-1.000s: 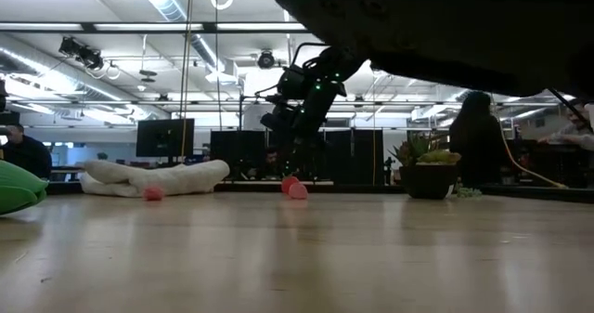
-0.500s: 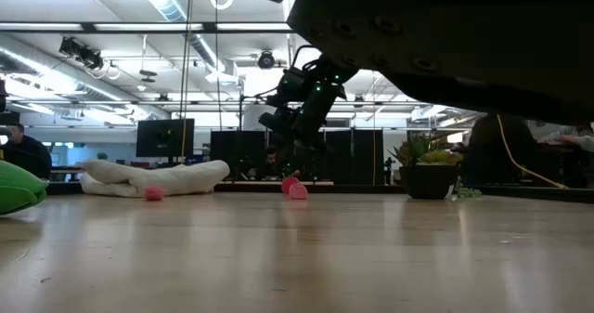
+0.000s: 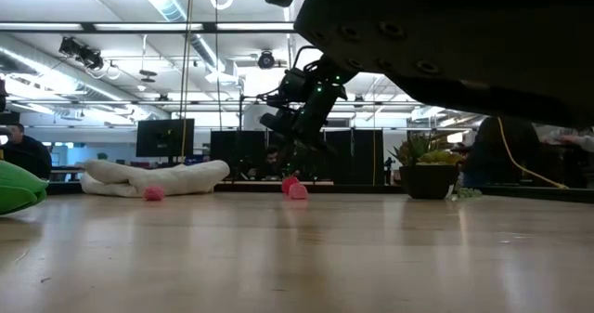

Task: Pick and placing Produce into tupperware
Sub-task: Put the strawberry into the white bin

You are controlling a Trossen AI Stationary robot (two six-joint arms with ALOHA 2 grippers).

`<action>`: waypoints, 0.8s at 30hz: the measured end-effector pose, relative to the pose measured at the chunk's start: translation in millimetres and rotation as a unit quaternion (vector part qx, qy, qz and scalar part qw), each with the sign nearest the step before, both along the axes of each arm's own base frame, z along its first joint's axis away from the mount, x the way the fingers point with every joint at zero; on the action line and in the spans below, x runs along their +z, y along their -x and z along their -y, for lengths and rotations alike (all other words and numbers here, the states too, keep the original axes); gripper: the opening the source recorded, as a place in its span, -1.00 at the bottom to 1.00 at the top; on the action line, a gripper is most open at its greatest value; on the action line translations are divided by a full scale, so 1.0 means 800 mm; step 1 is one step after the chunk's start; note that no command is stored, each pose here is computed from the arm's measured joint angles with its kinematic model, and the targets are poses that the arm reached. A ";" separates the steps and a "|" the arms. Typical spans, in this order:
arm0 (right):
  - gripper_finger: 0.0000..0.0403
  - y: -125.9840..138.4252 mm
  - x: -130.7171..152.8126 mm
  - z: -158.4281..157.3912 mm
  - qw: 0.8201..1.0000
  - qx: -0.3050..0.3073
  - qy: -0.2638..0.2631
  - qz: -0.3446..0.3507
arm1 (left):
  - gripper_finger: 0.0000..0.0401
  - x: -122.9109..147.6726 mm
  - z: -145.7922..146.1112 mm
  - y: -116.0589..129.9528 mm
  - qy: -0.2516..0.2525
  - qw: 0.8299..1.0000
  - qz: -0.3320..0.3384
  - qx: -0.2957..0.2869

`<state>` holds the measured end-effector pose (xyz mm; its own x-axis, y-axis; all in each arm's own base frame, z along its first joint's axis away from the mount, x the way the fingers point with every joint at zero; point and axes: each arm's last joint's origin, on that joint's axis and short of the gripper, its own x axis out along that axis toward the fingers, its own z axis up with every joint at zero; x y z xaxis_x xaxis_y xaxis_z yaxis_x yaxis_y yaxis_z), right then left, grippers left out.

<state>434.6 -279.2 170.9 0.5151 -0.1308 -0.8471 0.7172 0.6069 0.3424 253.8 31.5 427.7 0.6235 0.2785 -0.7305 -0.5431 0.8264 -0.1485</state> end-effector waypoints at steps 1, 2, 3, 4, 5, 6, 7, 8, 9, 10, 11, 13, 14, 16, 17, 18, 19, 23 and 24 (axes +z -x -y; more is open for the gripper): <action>-0.24 0.000 0.000 0.000 1.000 0.000 0.000 0.000 | -0.14 0.000 0.000 0.000 0.000 1.000 0.000 0.000; -0.26 0.000 0.000 0.000 1.000 0.000 0.000 0.001 | -0.14 0.000 0.000 0.000 0.000 1.000 0.000 0.000; -0.28 0.000 0.000 0.000 1.000 0.000 0.000 0.001 | -0.14 0.000 0.000 0.000 0.000 1.000 0.000 0.000; -0.32 0.000 0.000 0.000 1.000 0.000 0.000 0.001 | -0.14 0.000 0.000 0.000 0.000 1.000 0.000 0.000; -0.37 0.000 0.000 0.000 1.000 0.001 -0.001 0.002 | -0.14 0.000 0.000 0.000 0.000 1.000 0.000 0.000; -0.43 -0.001 0.000 0.000 1.000 0.002 -0.001 0.004 | -0.14 0.000 0.000 0.000 0.000 1.000 0.000 0.000; -0.49 -0.001 0.001 0.000 1.000 0.002 0.000 0.007 | -0.14 0.000 0.000 0.000 0.000 1.000 0.000 0.000; -0.57 -0.001 0.001 0.000 1.000 0.002 -0.001 0.009 | -0.14 0.000 0.000 0.000 0.000 1.000 0.000 0.000; -0.65 -0.001 0.001 0.000 1.000 -0.001 -0.002 0.009 | -0.14 0.000 0.000 0.000 0.000 1.000 0.000 0.000; -0.74 -0.002 0.001 0.001 1.000 -0.003 -0.003 0.010 | -0.14 0.000 0.000 0.000 0.000 1.000 0.000 0.000; -0.83 -0.002 0.001 0.001 1.000 -0.008 -0.006 0.013 | -0.14 0.000 0.000 0.000 0.000 1.000 0.000 0.000; -0.95 -0.004 0.002 0.002 1.000 -0.010 -0.003 0.021 | -0.14 0.000 0.000 0.000 0.000 1.000 0.000 0.000; -0.96 -0.004 0.003 0.002 1.000 -0.011 -0.002 0.022 | -0.14 0.000 0.000 0.000 0.000 1.000 0.000 0.000; -0.93 -0.004 0.003 0.002 1.000 -0.015 -0.003 0.023 | -0.14 0.000 0.000 0.000 0.000 1.000 0.000 0.001; -0.94 -0.004 0.003 0.002 1.000 -0.017 -0.003 0.024 | -0.14 0.000 0.000 0.000 0.000 1.000 0.000 0.000; -0.96 -0.004 0.003 0.002 1.000 -0.016 -0.002 0.025 | -0.14 0.000 0.000 0.000 0.000 1.000 0.000 0.000; -0.97 -0.005 0.004 0.003 0.999 -0.017 0.000 0.029 | -0.14 0.000 0.000 0.000 0.000 1.000 0.000 0.000; -0.91 -0.005 0.004 0.004 0.999 -0.027 0.015 0.022 | -0.14 0.000 0.000 0.000 0.000 1.000 0.000 0.000; -0.88 -0.005 0.004 0.004 0.999 -0.022 0.018 0.021 | -0.14 0.000 0.000 0.000 0.000 1.000 0.000 0.000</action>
<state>438.3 -282.6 173.8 0.5425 -0.1840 -0.8196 0.7293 0.5874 0.3509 253.8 31.4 427.7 0.6234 0.2783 -0.7307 -0.5435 0.8260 -0.1491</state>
